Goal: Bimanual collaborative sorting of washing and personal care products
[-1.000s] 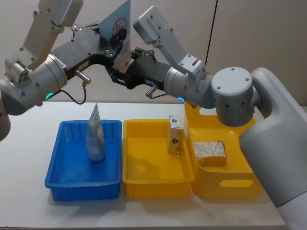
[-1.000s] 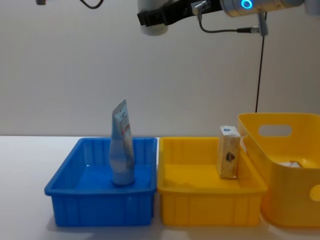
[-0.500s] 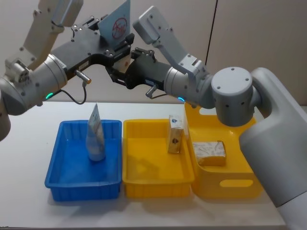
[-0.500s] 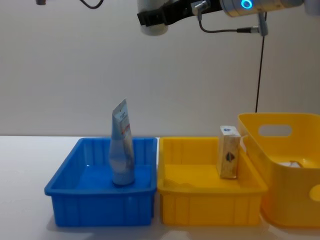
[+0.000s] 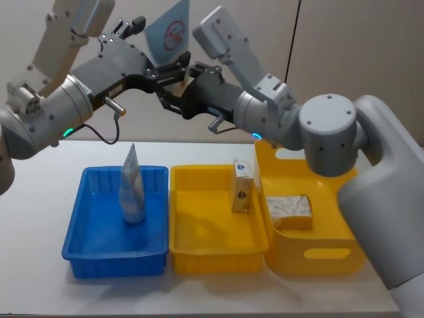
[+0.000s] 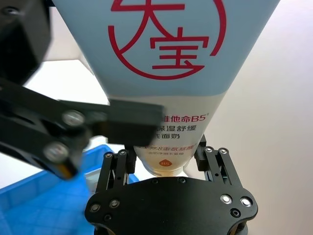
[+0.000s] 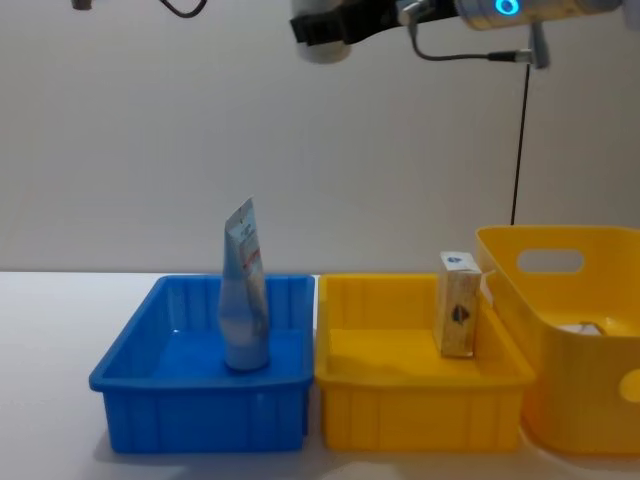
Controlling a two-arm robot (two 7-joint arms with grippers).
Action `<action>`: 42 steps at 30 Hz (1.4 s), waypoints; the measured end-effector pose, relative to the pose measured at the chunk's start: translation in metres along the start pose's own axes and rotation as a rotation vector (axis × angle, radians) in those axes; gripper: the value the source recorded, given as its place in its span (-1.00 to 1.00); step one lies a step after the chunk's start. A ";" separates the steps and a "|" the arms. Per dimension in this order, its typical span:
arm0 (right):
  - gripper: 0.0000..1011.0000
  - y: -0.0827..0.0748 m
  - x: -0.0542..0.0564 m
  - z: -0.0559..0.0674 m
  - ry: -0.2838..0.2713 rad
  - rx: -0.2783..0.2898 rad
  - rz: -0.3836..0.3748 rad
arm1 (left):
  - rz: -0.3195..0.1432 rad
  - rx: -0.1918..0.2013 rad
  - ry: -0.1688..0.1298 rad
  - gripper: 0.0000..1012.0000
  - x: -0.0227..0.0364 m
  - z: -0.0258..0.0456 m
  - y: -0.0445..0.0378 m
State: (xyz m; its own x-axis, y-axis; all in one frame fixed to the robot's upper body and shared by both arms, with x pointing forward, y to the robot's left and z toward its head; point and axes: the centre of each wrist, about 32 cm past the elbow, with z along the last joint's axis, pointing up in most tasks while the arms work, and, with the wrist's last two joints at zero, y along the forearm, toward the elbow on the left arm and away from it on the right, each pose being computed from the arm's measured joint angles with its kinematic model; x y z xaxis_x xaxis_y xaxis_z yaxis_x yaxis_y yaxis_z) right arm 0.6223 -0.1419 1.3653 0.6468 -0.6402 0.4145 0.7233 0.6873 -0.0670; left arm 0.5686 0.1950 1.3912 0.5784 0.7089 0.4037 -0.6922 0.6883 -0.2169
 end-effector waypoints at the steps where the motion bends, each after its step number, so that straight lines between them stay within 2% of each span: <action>1: 0.26 -0.001 0.001 0.000 0.000 0.003 -0.007 | 0.000 0.000 0.000 0.98 0.0000 0.0000 0.0000; 10: 0.26 -0.022 0.009 -0.007 0.001 0.009 -0.110 | 0.000 0.000 0.000 0.98 0.0000 0.0000 0.0000; 16: 0.26 -0.039 0.015 -0.011 0.010 -0.020 -0.187 | 0.000 0.000 0.000 0.98 0.0000 0.0000 0.0000; 27: 0.26 -0.063 0.029 -0.019 0.057 -0.153 -0.286 | 0.000 0.000 0.000 0.98 0.0000 0.0000 0.0000; 42: 0.26 -0.073 0.050 -0.030 0.167 -0.356 -0.335 | 0.000 0.000 0.000 0.98 0.0000 0.0000 0.0000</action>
State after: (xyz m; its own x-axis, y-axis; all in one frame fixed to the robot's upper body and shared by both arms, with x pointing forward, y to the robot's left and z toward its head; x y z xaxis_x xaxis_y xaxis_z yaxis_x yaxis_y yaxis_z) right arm 0.6089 -0.2348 1.3641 0.3740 -0.8714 0.3174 0.9161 0.2939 -0.2726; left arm 0.5686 0.1950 1.3913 0.5783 0.7089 0.4037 -0.6923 0.6883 -0.2169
